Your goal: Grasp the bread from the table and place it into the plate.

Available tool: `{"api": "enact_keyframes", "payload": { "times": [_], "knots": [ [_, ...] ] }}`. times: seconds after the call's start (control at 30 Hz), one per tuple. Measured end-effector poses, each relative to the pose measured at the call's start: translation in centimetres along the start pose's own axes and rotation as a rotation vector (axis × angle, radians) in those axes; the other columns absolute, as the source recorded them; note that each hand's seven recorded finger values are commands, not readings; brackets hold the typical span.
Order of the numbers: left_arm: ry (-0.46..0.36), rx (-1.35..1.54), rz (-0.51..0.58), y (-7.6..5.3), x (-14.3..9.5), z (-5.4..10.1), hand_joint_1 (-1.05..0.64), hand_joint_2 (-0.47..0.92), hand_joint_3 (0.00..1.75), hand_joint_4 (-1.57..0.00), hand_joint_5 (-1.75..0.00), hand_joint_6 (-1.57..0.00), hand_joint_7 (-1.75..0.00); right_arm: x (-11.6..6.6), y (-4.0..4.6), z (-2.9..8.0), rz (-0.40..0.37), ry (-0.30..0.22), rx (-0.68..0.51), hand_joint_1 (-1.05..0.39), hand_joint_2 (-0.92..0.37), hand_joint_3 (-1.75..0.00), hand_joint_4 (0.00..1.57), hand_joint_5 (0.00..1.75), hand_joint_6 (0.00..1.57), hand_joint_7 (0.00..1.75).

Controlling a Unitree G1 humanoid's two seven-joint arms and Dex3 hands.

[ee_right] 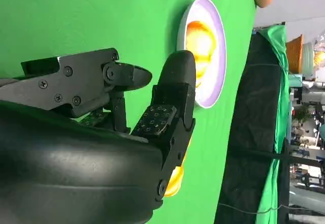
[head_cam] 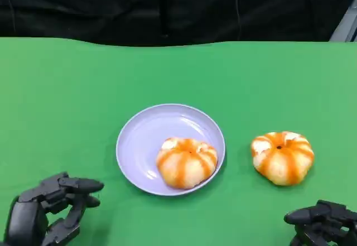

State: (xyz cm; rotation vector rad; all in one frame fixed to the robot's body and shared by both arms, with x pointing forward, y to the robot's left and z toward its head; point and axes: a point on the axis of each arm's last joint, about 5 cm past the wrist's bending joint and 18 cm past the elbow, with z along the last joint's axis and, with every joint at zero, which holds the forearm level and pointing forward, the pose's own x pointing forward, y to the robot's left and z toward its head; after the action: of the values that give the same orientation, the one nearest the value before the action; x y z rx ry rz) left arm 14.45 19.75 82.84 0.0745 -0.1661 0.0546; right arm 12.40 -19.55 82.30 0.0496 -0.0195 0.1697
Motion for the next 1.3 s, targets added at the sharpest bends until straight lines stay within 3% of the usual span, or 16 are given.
{"api": "enact_keyframes", "payload": {
  "times": [0.57,0.63,0.93,1.3],
  "knots": [
    [0.017,0.005,0.004,-0.04,-0.13,-0.03,0.14,0.82,0.69,-0.8,-1.54,-0.85,-1.23,0.0,-0.01,0.0,-0.001,0.0,-0.001,-0.02,-0.92,-0.36,0.74,1.3,1.01,0.48],
    [0.018,0.007,0.003,-0.04,-0.13,-0.04,0.11,0.78,0.73,-0.79,-1.64,-0.82,-1.31,0.0,0.0,0.01,-0.001,0.0,-0.001,-0.02,-0.92,-0.37,0.73,1.3,1.01,0.48],
    [0.019,0.005,-0.005,-0.46,-0.44,0.27,0.1,0.79,0.72,-0.76,-1.71,-0.78,-1.38,-0.17,-0.35,0.26,0.004,-0.01,-0.001,-0.01,-0.92,-0.38,0.72,1.3,1.0,0.48],
    [0.018,-0.003,-0.022,-0.47,-0.46,0.26,0.09,0.8,0.72,-0.77,-1.7,-0.78,-1.38,-0.41,-0.58,0.25,-0.001,-0.003,-0.003,-0.01,-0.92,-0.37,0.73,1.3,1.01,0.48]
  ]
}}
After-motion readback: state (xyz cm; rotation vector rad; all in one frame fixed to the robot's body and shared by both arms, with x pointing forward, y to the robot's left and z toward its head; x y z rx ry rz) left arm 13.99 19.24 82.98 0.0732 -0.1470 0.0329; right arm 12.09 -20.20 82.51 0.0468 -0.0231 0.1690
